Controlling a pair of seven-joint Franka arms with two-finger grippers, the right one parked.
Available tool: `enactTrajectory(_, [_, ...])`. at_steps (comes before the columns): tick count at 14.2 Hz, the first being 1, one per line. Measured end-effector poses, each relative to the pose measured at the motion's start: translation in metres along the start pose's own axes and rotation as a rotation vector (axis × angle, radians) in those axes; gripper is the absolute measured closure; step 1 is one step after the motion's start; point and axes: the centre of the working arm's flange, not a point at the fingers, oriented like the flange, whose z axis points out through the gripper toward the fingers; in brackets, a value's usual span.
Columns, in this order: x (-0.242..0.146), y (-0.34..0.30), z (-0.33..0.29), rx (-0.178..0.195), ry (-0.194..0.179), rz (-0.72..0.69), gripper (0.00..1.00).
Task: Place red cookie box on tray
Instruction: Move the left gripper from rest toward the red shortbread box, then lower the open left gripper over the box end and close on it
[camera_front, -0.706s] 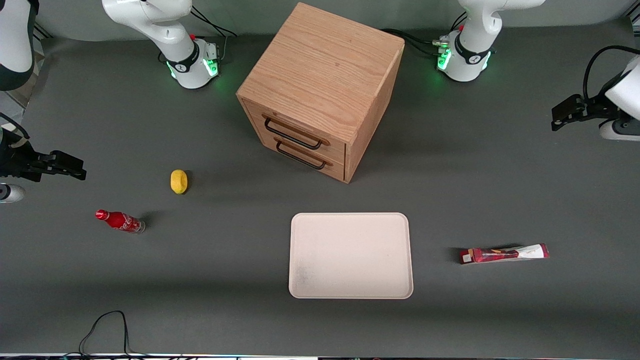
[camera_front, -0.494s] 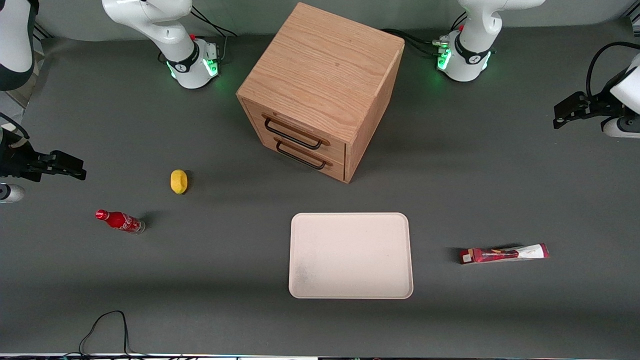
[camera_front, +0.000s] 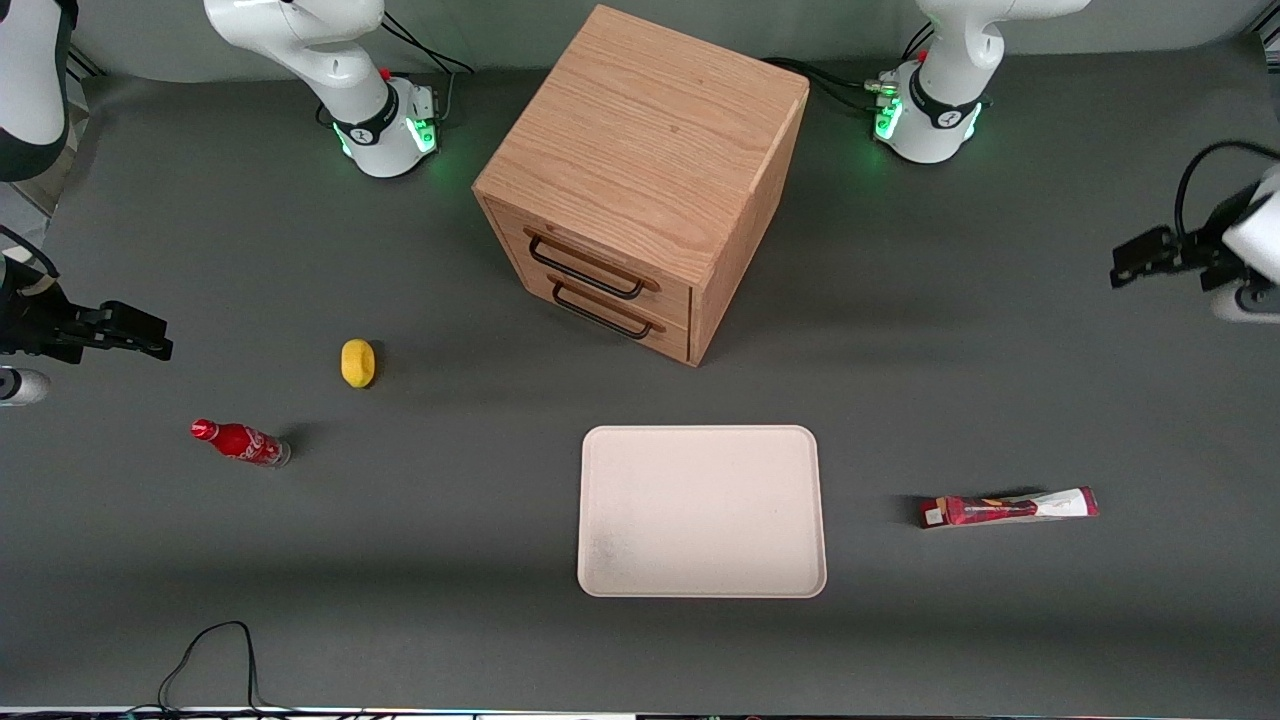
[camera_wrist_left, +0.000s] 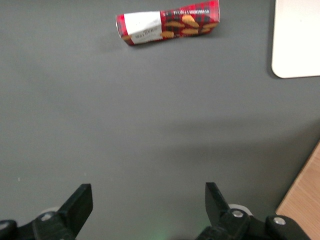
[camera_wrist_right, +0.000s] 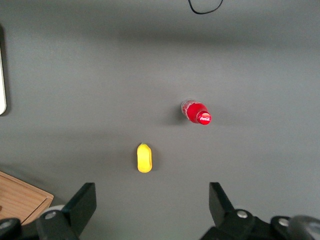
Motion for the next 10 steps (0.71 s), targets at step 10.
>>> enactTrajectory(10, [0.122, -0.020, 0.096, 0.074, 0.040, 0.914, 0.00])
